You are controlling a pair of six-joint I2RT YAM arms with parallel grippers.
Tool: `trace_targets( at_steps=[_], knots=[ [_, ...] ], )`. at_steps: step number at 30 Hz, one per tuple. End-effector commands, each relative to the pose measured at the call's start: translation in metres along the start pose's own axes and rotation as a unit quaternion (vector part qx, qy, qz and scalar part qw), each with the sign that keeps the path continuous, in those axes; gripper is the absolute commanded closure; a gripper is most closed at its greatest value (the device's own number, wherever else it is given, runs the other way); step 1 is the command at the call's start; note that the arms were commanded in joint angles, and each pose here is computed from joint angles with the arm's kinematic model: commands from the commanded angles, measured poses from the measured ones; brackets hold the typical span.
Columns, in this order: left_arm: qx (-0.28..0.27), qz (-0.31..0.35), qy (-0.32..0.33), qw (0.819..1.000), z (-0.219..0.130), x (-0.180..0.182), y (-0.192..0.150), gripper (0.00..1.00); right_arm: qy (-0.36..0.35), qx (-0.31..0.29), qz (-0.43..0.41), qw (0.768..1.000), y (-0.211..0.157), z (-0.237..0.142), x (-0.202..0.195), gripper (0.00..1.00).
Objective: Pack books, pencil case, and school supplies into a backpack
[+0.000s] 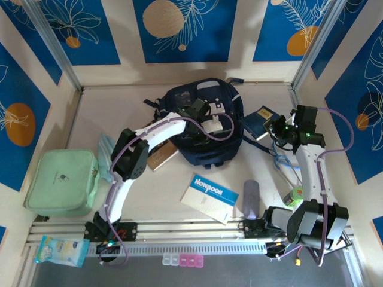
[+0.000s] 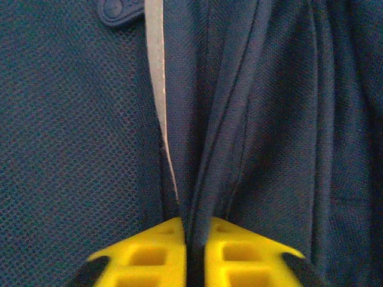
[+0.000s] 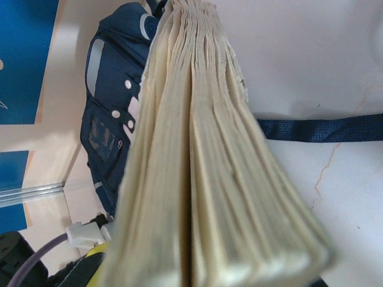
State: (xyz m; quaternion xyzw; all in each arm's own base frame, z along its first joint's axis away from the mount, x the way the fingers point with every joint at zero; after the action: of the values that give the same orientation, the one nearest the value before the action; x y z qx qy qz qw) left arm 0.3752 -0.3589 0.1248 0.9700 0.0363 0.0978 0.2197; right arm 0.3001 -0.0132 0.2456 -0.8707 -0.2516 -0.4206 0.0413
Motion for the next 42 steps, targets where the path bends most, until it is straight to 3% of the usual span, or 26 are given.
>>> trace_targets(
  at_steps=[1, 4, 11, 17, 21, 26, 32, 36, 42],
  knots=[
    [-0.073, -0.015, 0.025, 0.997, -0.051, 0.016, 0.032, 0.94, 0.02, -0.01, 0.004, 1.0, -0.002, -0.015, 0.005, 0.91],
    [-0.105, -0.047, 0.027, 0.993, -0.068, 0.023, 0.038, 1.0, 0.018, -0.026, 0.011, 0.999, 0.0, -0.023, 0.002, 0.91],
    [-0.186, -0.13, 0.075, 0.971, -0.111, 0.05, 0.046, 1.0, 0.019, -0.081, 0.023, 0.996, 0.002, -0.047, -0.006, 0.91],
    [-0.251, -0.207, 0.122, 0.938, -0.141, 0.078, 0.05, 1.0, 0.031, -0.09, 0.006, 0.995, -0.003, -0.067, 0.002, 0.91],
    [-0.292, -0.239, 0.151, 0.914, -0.16, 0.091, 0.06, 1.0, 0.047, -0.053, 0.013, 0.997, -0.014, -0.064, 0.001, 0.91],
    [-0.354, -0.23, 0.147, 0.894, -0.183, 0.093, 0.081, 1.0, 0.104, 0.04, 0.002, 0.994, -0.044, -0.045, 0.022, 0.9],
    [-0.369, -0.224, 0.162, 0.887, -0.189, 0.099, 0.086, 1.0, 0.132, 0.095, -0.024, 0.986, -0.068, -0.01, 0.061, 0.9],
    [-0.382, -0.228, 0.153, 0.882, -0.195, 0.101, 0.09, 1.0, 0.12, 0.096, -0.048, 0.987, -0.077, 0.03, 0.075, 0.9],
    [-0.405, -0.269, 0.11, 0.867, -0.203, 0.111, 0.092, 1.0, 0.195, 0.069, -0.077, 0.975, -0.077, 0.084, 0.104, 0.9]
  ],
)
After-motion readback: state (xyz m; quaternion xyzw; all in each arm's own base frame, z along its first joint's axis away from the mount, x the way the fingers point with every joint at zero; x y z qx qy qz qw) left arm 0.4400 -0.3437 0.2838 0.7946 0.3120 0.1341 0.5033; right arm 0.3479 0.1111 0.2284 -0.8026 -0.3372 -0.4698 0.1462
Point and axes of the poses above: each hand's point on the last joint's axis, 136 mm out from that joint toward the fingers, its own z axis out along the fingers, its own x axis along the line the jaws close on, y = z × x, the point moved 5 cm from there along -z, back along the fingers, and after that the axes turned 10 degrees about z, right-handed, at the moved point
